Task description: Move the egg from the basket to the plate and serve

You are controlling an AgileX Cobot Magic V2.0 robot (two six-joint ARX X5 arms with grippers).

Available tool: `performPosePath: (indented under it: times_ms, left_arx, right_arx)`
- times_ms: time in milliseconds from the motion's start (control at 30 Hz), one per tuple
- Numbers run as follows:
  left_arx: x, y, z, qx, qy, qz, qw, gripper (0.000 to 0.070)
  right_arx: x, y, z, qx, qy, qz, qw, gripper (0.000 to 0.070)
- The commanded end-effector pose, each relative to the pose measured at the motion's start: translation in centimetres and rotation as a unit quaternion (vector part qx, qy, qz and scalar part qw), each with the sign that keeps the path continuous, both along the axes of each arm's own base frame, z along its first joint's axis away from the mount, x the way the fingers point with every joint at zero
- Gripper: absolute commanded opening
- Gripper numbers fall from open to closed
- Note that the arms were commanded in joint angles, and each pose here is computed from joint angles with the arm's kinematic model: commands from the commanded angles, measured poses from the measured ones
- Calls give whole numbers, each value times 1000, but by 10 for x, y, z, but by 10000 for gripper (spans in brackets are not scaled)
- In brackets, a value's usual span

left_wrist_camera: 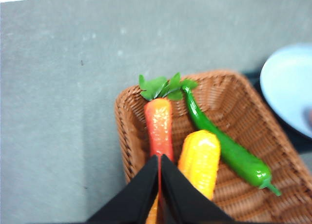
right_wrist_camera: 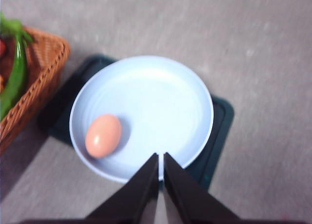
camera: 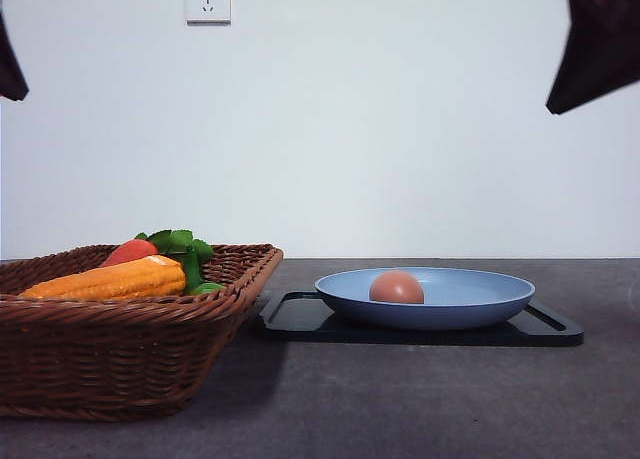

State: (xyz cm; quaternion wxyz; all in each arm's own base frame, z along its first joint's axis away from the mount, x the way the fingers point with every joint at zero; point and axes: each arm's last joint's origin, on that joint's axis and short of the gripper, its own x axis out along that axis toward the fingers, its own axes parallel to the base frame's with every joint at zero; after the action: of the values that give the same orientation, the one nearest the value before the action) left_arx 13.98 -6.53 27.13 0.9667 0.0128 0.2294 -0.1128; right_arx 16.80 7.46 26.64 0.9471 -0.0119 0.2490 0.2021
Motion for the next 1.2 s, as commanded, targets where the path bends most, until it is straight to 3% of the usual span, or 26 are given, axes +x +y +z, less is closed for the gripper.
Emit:
performPosePath:
  times_ms: [0, 267, 733, 933, 1167]
  left_arx:
    - [-6, 1, -4, -37, -11, -8, 999, 0]
    - [-20, 6, -9, -67, -29, -24, 997, 0]
    - [-19, 6, -9, -67, -28, -25, 997, 0]
    - [-41, 21, 5, -51, -107, -32, 993, 0]
    - [-59, 45, 1, -58, -171, 52, 982, 0]
  right_arx:
    - [-5, 0, -7, 14, -29, 5, 999, 0]
    - [-18, -5, -13, 37, -80, 6, 996, 0]
    - [-19, -6, -11, 39, -85, 6, 996, 0]
    - [-19, -6, -11, 39, -85, 5, 996, 0]
    - [-19, -6, -11, 39, -85, 6, 996, 0]
